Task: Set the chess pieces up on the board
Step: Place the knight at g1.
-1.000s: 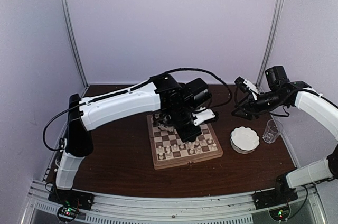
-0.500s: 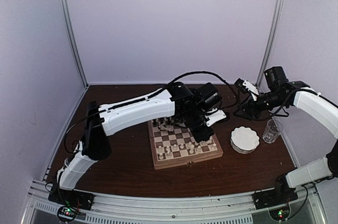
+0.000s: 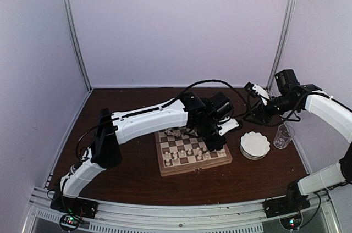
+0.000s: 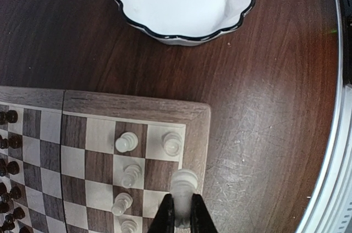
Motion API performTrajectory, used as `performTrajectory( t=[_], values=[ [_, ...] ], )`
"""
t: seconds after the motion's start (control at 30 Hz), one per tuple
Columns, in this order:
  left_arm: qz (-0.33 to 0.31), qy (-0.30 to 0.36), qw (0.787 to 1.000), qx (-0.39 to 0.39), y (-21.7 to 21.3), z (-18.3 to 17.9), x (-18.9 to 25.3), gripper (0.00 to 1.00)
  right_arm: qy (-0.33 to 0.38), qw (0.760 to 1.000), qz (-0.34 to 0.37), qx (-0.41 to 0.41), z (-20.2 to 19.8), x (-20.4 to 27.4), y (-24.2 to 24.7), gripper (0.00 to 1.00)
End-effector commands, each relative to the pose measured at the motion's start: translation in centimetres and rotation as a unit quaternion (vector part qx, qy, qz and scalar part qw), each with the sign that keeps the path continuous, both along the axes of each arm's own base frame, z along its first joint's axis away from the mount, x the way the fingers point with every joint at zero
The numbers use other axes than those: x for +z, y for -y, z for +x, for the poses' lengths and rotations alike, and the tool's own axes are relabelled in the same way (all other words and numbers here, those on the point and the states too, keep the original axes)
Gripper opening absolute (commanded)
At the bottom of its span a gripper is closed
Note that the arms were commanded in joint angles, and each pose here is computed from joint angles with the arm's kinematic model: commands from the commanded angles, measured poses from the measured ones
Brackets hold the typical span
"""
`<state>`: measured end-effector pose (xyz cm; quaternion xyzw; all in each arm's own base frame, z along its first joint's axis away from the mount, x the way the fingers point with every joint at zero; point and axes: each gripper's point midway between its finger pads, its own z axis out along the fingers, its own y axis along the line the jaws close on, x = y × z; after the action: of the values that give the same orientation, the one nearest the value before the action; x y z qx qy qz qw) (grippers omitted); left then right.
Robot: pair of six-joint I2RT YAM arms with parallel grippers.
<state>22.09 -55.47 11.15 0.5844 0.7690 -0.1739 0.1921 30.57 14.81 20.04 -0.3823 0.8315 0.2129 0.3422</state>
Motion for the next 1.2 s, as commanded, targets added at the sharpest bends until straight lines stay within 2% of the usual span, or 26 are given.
performTrajectory(
  t=[0.0,0.67,1.17],
  values=[
    [-0.004,0.011,1.000,0.001,0.7,0.4,-0.7,0.00,0.002,1.000,-0.003,-0.007,0.4,0.2,0.3,0.56],
    [0.044,0.003,0.999,0.020,-1.3,0.6,-2.7,0.00,0.006,1.000,-0.004,-0.021,0.7,0.3,0.9,0.56],
    [0.039,-0.002,0.999,0.030,-1.4,1.0,-3.0,0.00,0.005,1.000,0.001,-0.022,0.8,0.4,0.9,0.56]
  ],
)
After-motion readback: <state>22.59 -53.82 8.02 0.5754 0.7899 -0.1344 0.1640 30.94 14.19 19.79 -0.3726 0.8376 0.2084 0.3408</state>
